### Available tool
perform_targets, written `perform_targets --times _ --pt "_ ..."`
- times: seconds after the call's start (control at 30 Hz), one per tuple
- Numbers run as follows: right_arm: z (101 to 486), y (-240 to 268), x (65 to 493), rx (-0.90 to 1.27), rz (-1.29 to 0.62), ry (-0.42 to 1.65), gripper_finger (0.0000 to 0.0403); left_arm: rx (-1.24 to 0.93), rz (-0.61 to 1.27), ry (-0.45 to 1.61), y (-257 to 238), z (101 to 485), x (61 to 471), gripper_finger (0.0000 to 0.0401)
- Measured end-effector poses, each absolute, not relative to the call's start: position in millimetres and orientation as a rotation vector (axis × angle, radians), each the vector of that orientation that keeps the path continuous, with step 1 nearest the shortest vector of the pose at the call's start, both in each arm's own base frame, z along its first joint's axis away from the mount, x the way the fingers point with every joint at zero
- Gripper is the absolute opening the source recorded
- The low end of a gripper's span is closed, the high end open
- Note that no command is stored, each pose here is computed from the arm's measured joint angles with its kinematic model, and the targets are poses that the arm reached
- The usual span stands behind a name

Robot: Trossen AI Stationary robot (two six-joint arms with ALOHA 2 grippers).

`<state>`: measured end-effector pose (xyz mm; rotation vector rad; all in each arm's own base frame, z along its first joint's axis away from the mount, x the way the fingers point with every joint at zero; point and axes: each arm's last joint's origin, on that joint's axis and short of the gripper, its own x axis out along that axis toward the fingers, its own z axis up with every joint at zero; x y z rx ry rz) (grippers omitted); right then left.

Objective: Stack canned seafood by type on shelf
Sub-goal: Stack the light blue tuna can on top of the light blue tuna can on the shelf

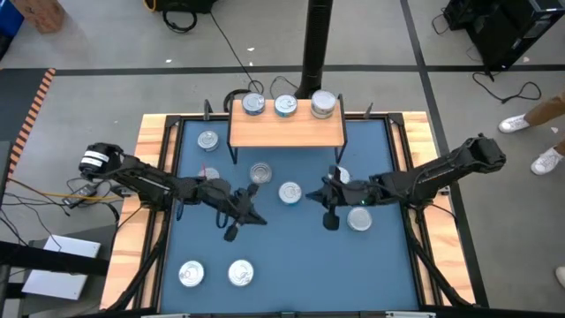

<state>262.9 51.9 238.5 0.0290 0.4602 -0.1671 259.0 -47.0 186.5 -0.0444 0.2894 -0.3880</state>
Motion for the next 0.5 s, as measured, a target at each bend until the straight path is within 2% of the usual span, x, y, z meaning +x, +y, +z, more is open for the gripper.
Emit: perform_targets --times 0.17,0.5 --pt "232 67 257 0.044 -0.168 0.455 0.0001 -0.009 -0.480 0.488 -71 189 260 0.0001" --pt "231 91 248 0.031 -0.161 0.436 0.0000 0.025 -0.568 0.701 -117 196 245 0.0000"
